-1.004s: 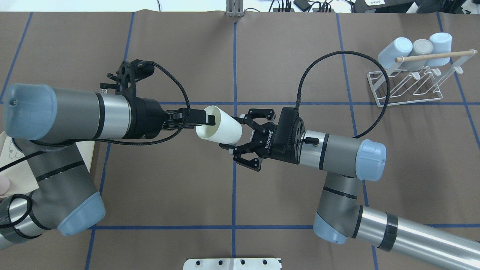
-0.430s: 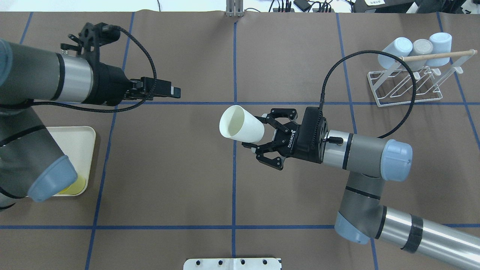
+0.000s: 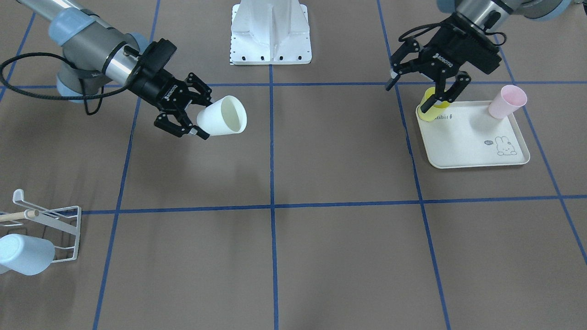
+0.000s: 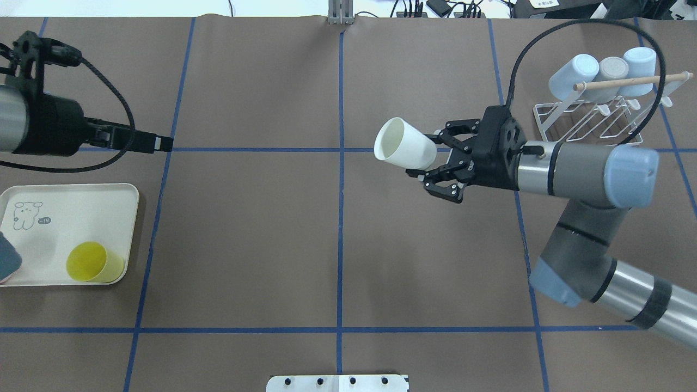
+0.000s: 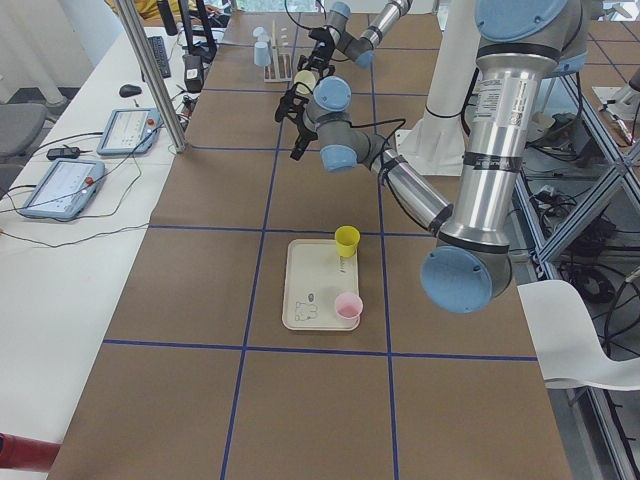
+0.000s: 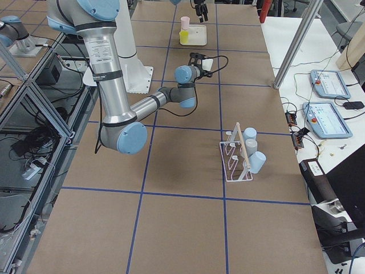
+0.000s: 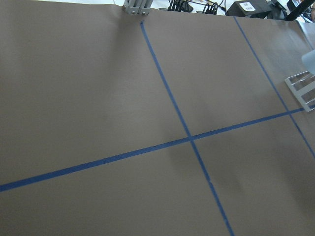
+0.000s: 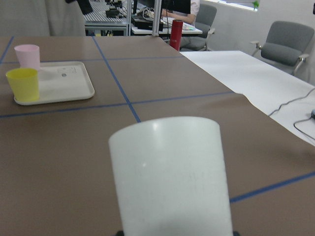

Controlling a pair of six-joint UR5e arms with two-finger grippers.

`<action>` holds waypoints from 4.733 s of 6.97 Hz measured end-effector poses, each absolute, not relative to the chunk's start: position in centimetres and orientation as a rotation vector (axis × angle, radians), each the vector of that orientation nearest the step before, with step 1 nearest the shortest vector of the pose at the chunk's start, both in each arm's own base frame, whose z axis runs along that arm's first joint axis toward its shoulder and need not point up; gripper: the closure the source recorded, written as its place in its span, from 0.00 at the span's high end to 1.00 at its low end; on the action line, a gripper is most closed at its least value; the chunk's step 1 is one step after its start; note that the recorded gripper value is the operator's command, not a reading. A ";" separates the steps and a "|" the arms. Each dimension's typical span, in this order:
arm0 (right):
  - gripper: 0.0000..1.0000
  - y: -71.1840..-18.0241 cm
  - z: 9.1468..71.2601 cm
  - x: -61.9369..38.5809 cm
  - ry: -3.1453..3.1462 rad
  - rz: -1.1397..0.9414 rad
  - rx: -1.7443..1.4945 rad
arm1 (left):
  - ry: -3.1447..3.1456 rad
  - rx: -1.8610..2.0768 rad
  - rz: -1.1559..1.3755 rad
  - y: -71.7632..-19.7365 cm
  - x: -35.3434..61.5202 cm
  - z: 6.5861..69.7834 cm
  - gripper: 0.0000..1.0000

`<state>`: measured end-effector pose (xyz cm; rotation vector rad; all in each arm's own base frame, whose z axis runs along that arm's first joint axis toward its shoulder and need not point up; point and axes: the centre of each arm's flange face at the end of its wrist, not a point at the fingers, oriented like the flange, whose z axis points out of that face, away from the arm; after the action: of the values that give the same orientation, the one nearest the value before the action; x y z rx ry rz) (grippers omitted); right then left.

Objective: Transfer IKEA cup to right arm and place on rack

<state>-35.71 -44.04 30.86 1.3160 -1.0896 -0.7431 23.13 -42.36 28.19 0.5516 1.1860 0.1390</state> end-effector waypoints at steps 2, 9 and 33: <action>0.12 -48.1 32.7 -26.6 -1.045 -0.799 1.140 | 1.164 0.564 0.157 -42.0 21.9 29.3 1.00; 0.00 -49.3 49.2 -1.4 -0.141 -1.099 1.158 | 1.171 0.565 0.145 -41.6 21.6 29.0 1.00; 0.00 -50.1 49.0 -16.7 0.788 -1.805 0.621 | 1.189 0.530 0.113 -41.5 22.1 29.1 1.00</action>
<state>-16.72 -50.05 48.96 0.6209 0.7879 -1.8052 22.12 -41.46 29.05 0.5297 1.1889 0.1127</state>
